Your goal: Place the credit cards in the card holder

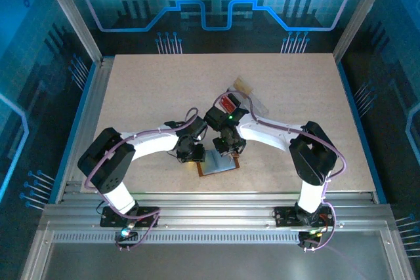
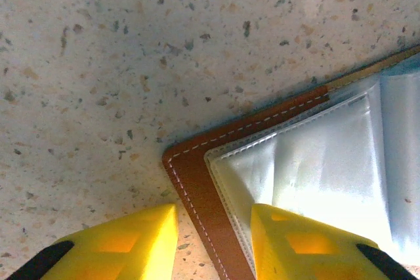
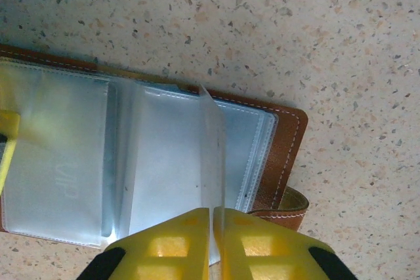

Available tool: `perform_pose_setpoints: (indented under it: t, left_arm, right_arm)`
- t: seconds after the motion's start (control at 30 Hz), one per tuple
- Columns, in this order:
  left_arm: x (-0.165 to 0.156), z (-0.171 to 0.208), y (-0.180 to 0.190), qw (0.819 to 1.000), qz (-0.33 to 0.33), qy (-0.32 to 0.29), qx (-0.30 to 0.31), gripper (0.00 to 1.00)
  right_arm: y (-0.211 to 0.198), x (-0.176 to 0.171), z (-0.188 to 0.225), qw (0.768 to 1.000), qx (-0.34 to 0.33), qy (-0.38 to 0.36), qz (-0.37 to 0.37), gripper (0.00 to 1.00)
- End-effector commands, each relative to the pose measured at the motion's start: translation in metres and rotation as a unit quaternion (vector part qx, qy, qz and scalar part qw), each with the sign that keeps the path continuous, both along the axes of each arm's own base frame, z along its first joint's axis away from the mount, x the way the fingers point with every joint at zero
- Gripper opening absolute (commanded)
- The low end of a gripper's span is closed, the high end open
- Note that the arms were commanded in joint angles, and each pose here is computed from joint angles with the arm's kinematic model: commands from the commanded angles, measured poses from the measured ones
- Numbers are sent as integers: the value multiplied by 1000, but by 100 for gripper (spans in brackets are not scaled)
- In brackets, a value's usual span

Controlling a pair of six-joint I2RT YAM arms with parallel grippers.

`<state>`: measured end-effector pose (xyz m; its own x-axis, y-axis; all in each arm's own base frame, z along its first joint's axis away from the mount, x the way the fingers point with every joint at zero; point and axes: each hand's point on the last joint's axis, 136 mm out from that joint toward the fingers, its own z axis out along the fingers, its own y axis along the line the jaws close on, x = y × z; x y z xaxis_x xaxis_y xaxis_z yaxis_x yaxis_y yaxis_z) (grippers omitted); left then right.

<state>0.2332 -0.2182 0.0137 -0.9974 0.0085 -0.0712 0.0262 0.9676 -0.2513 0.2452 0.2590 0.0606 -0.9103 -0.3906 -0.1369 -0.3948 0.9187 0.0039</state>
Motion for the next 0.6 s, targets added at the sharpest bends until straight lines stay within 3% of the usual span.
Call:
perform_pose_setpoints:
  t: [0.0,0.17,0.3,0.57]
  left_arm:
    - [-13,-17,6,1000,2,22,11,35]
    - [-14,-18,6,1000,2,23,10,34]
    - [-14,-18,7,1000,0,20,12,33]
    - [-11,-15,3,1000,-6,17,6,28]
  right_arm:
    - [4,-3,0,1000,-8,5,5,9]
    - [6,-3,6,1000,4,1,5,0]
    - [8,-1,15,1000,25,-6,3,0]
    - [35,-1,28,985,174,-4,-12,0]
